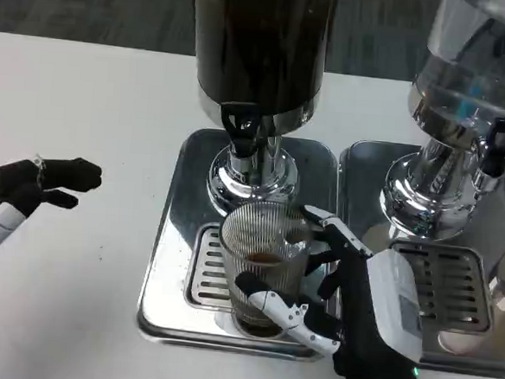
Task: Grasp the cup under the faucet to collect the drink, then remove the cup.
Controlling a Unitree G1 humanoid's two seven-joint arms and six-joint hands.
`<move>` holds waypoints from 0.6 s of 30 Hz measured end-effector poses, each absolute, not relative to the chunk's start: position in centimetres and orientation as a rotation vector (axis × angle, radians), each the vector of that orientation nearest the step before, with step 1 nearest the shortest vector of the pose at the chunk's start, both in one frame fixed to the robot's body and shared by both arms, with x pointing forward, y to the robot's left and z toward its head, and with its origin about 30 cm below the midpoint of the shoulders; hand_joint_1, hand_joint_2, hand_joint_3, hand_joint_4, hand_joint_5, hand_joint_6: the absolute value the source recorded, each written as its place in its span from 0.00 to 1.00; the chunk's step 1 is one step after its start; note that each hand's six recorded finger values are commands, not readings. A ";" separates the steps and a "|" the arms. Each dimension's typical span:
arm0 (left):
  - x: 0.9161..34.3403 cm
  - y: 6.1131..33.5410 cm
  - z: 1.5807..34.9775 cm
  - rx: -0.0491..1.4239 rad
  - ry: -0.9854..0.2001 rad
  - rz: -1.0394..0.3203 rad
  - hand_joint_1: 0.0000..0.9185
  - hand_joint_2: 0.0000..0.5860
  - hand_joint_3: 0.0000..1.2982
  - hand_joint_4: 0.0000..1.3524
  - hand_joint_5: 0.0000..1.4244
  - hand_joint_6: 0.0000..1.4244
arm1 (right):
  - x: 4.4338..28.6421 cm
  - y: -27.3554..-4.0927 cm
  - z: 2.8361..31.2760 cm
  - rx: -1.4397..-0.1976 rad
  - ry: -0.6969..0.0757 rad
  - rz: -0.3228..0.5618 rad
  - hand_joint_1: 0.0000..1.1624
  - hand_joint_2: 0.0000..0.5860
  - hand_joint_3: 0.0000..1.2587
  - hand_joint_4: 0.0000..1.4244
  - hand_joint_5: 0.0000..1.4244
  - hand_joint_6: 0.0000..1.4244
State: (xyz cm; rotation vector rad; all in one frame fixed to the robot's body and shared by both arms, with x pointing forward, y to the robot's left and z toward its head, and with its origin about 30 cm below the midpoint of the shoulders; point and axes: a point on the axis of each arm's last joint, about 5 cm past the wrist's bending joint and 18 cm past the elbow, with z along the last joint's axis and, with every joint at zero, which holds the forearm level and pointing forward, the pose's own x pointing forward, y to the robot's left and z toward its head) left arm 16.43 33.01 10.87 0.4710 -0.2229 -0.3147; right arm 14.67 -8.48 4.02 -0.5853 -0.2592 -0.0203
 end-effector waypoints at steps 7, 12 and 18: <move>16.6 32.8 10.9 0.478 -0.234 -0.329 0.00 0.23 0.27 0.22 0.20 0.28 | 14.4 -9.1 3.9 -0.580 -0.249 -0.080 0.48 0.40 0.37 0.43 0.56 0.70; 16.7 32.5 10.8 0.487 -0.244 -0.356 0.00 0.21 0.26 0.20 0.18 0.26 | 14.3 -9.0 4.0 -0.561 -0.261 -0.084 0.51 0.40 0.38 0.43 0.56 0.71; 16.7 32.3 10.7 0.491 -0.245 -0.369 0.00 0.21 0.26 0.20 0.18 0.26 | 14.3 -9.2 4.1 -0.558 -0.260 -0.094 0.54 0.39 0.37 0.43 0.56 0.72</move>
